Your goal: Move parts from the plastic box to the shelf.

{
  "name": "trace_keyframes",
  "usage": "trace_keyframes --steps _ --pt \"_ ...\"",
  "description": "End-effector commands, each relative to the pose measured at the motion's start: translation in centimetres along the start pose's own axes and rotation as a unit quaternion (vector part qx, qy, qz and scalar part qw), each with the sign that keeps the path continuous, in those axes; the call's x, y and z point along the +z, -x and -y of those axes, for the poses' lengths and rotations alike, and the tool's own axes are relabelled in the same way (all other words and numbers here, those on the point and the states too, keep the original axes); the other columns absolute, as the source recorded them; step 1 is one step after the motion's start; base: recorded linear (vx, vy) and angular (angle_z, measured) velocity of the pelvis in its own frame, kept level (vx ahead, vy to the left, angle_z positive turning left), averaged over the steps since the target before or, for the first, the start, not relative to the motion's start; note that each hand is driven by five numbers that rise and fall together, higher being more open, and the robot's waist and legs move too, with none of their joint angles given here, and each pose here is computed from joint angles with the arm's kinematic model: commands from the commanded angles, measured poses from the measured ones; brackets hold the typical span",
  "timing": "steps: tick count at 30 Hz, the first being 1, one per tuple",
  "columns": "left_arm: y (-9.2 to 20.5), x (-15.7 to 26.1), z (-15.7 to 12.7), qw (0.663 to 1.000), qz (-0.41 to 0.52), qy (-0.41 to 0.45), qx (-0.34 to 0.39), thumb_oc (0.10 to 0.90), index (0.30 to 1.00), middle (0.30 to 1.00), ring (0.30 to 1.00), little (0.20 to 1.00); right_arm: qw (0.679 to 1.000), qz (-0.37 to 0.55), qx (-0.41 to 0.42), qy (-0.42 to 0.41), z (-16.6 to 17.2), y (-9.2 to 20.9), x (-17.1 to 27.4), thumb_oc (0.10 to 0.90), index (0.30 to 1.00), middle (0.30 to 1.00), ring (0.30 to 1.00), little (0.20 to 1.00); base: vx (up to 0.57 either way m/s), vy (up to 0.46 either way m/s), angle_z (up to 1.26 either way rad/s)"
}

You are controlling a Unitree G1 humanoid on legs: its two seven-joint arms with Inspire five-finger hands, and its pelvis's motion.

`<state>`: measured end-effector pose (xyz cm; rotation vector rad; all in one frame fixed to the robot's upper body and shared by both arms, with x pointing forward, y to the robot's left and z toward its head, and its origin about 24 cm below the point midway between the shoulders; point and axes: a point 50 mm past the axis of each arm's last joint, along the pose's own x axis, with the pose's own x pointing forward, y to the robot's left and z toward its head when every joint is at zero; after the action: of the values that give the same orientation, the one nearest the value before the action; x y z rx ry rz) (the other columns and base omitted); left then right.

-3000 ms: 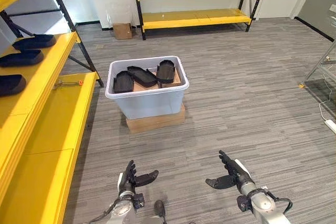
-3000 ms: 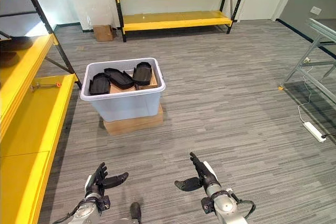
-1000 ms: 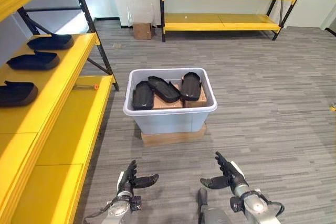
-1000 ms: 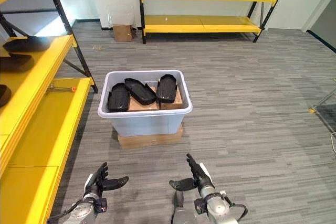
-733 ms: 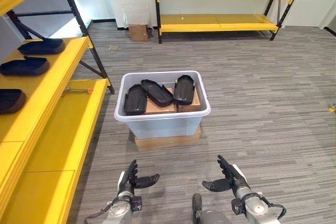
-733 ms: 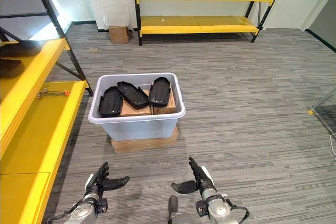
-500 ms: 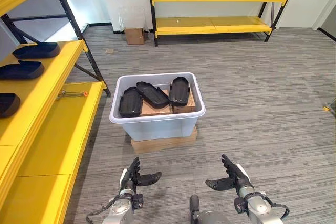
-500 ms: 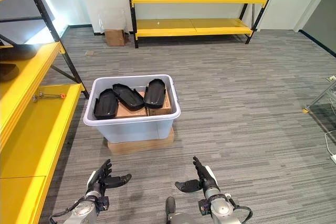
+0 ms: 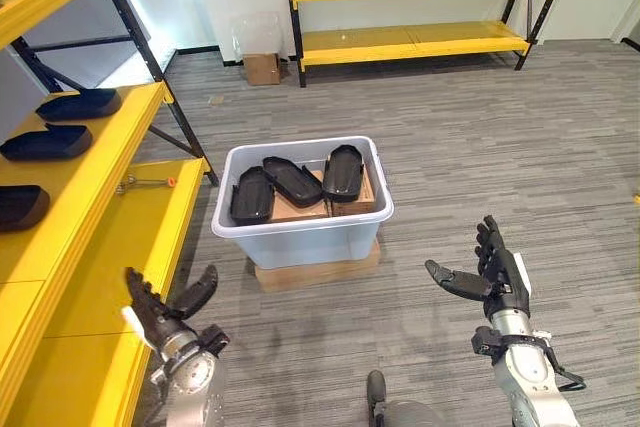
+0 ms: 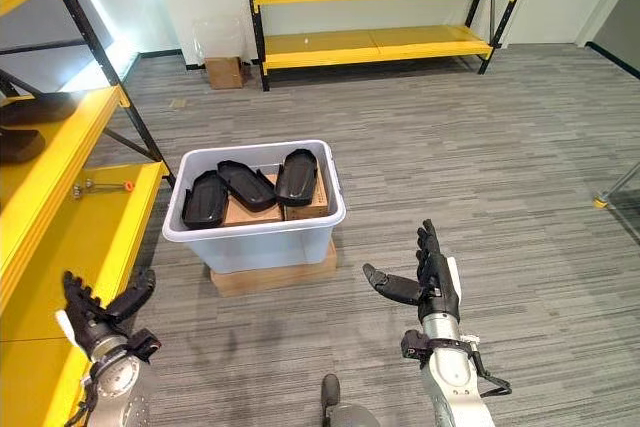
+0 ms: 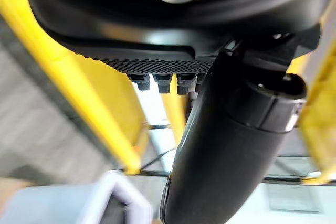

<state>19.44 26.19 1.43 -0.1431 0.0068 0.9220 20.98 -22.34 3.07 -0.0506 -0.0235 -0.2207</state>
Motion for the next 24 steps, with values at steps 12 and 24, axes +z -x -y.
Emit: trace_keyframes --steps 12,24 --pt "-0.4 6.4 1.0 0.969 0.223 -0.009 -0.104 0.900 1.000 1.000 1.000 1.000 0.977 0.202 -0.015 0.068 0.4 -1.0 5.8 0.900 1.000 1.000 1.000 1.000 0.04 -0.096 -0.04" --pt "-0.2 7.6 2.6 0.953 0.236 -0.008 -0.191 0.900 1.000 1.000 1.000 1.000 0.951 0.279 -0.016 0.133 -0.4 -1.1 7.6 0.900 1.000 1.000 1.000 1.000 0.03 -0.118 0.02"
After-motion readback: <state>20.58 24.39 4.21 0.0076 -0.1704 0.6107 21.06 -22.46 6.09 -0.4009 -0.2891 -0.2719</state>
